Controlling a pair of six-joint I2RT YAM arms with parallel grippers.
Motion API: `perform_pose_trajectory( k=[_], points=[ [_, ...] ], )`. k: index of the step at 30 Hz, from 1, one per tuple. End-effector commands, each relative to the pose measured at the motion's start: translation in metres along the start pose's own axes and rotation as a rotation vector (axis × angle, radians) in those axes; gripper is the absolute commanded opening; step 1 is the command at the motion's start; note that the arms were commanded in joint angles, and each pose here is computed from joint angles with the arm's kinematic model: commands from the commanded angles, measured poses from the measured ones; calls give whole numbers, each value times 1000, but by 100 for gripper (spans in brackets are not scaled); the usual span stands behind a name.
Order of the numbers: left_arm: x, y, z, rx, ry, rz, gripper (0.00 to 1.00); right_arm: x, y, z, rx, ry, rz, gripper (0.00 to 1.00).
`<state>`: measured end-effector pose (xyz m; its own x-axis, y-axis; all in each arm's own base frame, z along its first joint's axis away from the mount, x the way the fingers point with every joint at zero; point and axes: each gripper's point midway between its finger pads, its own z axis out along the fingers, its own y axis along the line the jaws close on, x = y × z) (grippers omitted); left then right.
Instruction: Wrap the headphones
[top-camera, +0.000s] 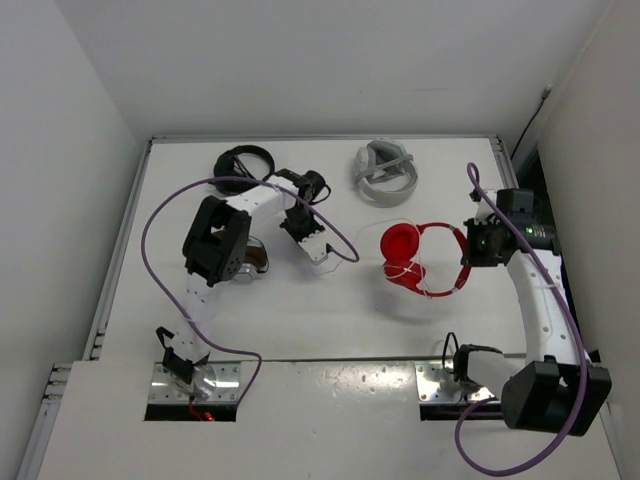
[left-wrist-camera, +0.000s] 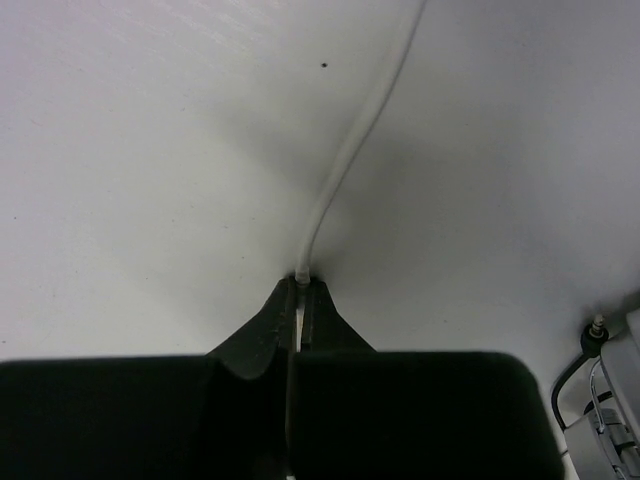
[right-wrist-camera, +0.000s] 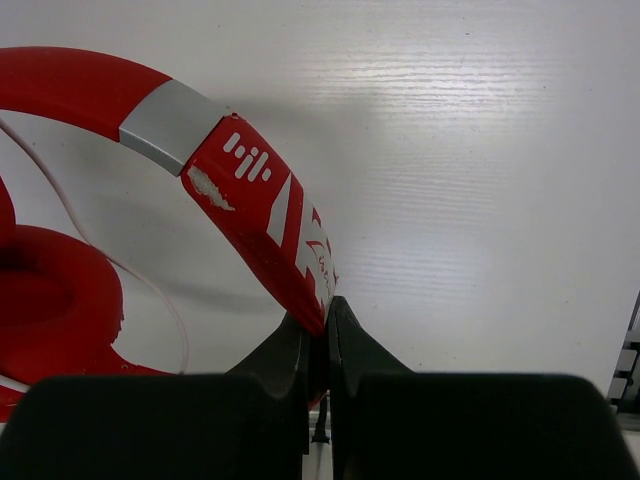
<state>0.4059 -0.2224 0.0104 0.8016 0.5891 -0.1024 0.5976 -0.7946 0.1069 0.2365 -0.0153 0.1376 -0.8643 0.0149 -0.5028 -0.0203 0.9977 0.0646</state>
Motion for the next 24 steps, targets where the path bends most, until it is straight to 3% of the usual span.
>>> perform_pose_trajectory(
  k=[1,9,15,19,24],
  points=[
    [-12,-20,21,49,-6,47,0,-28,8,-8,-46,-96,-6,0],
    [-47,-29,7,-27,-44,-216,0,-43,24,-18,-157,-151,54,0],
    [-90,-52,-15,-91,-184,-276,0,-70,53,-30,-217,-227,54,0],
    [-131,-67,-17,-18,-224,-369,0,-85,60,-31,-228,-243,98,0],
    [-168,-64,-39,-80,-395,-555,0,-96,66,-22,-278,-220,194,0]
  ],
)
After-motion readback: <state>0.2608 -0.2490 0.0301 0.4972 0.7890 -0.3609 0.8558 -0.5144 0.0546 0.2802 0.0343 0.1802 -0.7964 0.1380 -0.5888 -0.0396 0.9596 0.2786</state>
